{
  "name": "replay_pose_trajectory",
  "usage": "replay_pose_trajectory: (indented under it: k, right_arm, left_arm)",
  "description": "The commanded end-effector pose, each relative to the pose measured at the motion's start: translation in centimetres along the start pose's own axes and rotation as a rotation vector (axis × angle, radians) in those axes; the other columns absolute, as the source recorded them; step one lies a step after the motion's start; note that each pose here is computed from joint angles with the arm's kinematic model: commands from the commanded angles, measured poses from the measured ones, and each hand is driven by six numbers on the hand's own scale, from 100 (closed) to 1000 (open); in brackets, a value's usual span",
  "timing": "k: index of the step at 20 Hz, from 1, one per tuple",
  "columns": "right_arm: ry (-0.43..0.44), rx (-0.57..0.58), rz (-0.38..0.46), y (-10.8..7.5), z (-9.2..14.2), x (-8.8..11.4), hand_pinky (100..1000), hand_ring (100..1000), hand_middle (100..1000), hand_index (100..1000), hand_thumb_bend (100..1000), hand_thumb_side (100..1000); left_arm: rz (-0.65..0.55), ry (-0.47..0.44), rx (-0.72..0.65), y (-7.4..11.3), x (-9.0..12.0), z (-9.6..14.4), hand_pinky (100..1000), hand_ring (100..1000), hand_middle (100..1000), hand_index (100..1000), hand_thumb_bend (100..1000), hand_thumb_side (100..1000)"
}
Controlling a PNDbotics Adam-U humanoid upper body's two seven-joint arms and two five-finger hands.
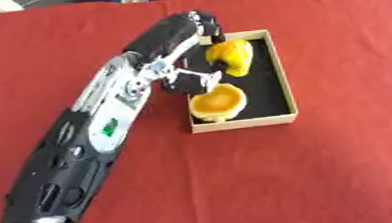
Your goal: Pick up objects on the table and place them in the box.
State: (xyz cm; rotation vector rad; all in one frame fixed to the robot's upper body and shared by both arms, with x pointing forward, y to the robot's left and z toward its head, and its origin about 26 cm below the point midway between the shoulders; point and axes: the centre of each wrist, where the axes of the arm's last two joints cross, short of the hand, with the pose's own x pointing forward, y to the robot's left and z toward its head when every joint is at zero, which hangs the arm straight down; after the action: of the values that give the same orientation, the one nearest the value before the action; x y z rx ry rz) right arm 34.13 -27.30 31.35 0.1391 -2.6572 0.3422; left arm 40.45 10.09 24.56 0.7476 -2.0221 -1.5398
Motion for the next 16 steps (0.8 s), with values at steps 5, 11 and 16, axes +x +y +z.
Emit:
replay_pose_trajectory:
  k: [5, 11, 16]
  right_arm:
    - [-0.026, 0.008, 0.010, -0.19, -0.47, 0.77, 962, 965, 797, 864, 100, 721]
    - [-0.022, 0.010, 0.009, -0.20, -0.39, 0.68, 962, 965, 797, 863, 100, 721]
    - [-0.020, 0.010, 0.007, -0.18, -0.35, 0.64, 961, 964, 798, 863, 100, 720]
  left_arm:
    - [-0.041, -0.030, -0.039, -1.31, 0.15, -0.78, 863, 870, 747, 917, 107, 206]
    - [-0.117, -0.022, -0.052, -1.34, -0.12, -0.75, 955, 1000, 857, 1000, 457, 501]
    - [-0.154, -0.016, -0.026, -1.01, -0.13, -0.67, 956, 1000, 862, 1000, 487, 551]
